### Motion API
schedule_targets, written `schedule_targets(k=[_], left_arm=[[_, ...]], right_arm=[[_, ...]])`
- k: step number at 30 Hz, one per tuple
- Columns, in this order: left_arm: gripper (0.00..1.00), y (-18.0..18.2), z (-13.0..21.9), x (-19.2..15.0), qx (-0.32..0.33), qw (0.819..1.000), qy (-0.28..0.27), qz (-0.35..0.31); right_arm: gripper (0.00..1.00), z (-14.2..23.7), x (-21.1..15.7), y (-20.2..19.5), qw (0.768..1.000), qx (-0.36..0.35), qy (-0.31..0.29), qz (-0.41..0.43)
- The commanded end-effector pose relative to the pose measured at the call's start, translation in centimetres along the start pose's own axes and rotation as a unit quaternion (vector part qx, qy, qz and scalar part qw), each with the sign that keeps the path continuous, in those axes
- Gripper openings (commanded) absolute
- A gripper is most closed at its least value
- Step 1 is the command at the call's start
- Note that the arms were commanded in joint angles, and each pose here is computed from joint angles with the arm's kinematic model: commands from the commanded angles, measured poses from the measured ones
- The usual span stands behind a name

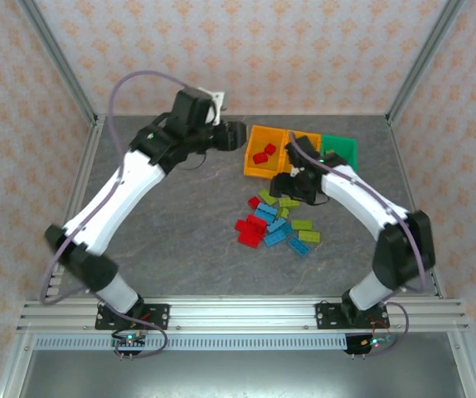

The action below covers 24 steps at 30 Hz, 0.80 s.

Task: Sort the legos into containers by color

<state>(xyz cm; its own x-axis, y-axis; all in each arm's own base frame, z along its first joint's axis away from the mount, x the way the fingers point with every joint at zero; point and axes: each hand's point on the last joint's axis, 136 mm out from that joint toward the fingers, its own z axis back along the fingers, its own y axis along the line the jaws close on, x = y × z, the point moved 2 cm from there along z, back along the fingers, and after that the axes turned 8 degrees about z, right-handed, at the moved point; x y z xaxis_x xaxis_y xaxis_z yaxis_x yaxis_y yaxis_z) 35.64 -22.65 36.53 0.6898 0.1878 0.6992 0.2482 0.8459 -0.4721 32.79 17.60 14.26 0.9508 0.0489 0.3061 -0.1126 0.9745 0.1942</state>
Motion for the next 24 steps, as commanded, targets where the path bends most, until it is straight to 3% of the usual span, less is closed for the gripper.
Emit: schedule_targets(k=[1, 6, 10, 14, 24], left_arm=[[0.59, 1.5, 1.4, -3.2, 0.005, 0.999, 0.012, -0.048], [0.62, 4.1, 4.8, -5.4, 0.037, 0.997, -0.024, -0.056], [0.65, 5.5, 6.0, -6.5, 0.061, 0.994, -0.021, -0.083], [0.71, 6.2, 6.3, -7.5, 0.075, 0.99, 0.002, -0.118], [0.77, 6.0, 5.5, -8.5, 0.053, 0.987, 0.02, -0.148]], right_arm=[[0.74, -2.2, 2.3, -0.2, 0.998, -0.047, -0.014, 0.029], [0.72, -6.7, 2.9, -0.4, 0.996, -0.071, 0.031, 0.053], [0.68, -8.6, 3.4, -0.4, 0.993, -0.08, 0.052, 0.066], [0.66, -9.7, 3.6, 1.0, 0.994, -0.051, 0.074, 0.065], [0.63, -12.5, 0.4, 0.2, 0.984, -0.083, 0.153, 0.023]])
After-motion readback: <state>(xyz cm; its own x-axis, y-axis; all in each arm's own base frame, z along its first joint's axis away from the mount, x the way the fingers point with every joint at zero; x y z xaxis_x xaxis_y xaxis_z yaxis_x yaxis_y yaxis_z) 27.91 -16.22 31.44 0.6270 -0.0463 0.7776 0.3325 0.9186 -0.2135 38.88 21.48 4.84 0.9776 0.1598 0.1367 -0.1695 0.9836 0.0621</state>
